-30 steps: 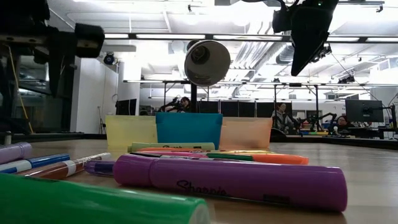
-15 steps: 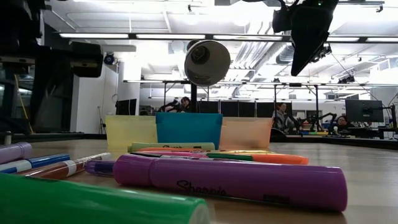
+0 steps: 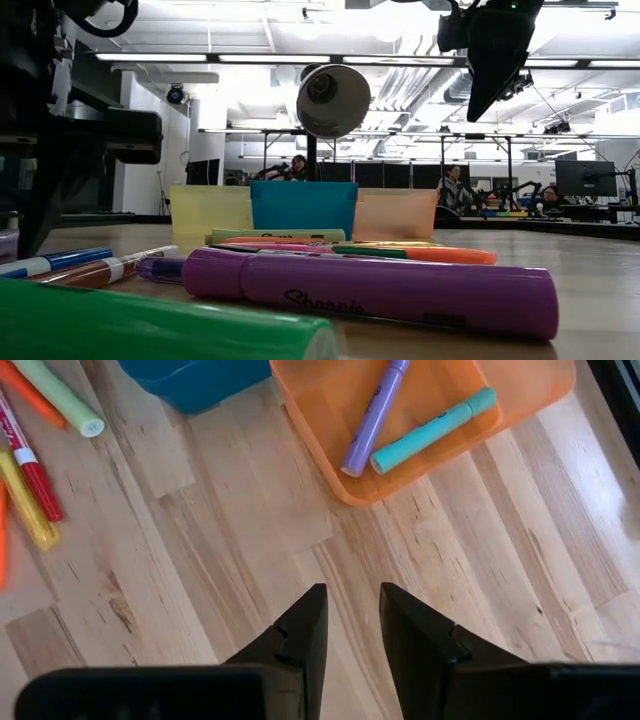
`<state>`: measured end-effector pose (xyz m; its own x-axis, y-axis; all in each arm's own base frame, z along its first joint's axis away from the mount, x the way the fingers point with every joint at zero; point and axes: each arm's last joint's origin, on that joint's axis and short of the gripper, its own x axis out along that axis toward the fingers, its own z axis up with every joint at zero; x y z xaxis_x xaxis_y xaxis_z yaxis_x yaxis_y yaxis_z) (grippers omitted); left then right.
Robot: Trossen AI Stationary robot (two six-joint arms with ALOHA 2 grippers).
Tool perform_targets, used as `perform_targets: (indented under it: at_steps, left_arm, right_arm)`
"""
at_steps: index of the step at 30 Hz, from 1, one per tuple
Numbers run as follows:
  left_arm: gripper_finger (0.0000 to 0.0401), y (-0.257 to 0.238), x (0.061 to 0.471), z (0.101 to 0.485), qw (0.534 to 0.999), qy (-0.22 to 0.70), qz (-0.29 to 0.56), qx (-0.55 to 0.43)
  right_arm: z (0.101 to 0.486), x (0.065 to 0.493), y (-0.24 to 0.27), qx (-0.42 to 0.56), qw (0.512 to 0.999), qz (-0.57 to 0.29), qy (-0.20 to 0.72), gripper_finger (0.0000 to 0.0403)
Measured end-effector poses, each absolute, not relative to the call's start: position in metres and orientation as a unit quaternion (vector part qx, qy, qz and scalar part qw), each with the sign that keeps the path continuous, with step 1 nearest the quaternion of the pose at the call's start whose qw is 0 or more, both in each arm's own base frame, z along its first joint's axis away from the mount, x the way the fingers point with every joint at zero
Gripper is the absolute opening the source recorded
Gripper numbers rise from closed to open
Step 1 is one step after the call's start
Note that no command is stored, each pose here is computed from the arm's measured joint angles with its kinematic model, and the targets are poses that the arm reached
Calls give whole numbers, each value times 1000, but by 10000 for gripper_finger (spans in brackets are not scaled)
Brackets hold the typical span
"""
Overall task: Pick & Place Markers
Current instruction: Put the violet highlighter into the orange bin
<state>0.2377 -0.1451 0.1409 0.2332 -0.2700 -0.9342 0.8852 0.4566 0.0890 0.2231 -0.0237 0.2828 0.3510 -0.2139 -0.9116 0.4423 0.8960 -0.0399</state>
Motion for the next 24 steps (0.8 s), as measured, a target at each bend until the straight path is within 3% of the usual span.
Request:
perform_targets:
  at_steps: [8,18,24]
  left_arm:
    - [54,-144,236,140,709,477,-403,326]
    - [53,-143,235,145,715,490,-377,327]
    - [53,-138,247,168,693,515,-267,427]
  right_arm:
    - [283,224,-24,107,818,-202,528,83]
    - [283,224,-24,109,819,-199,527,83]
    - [284,226,-24,113,824,-199,519,83]
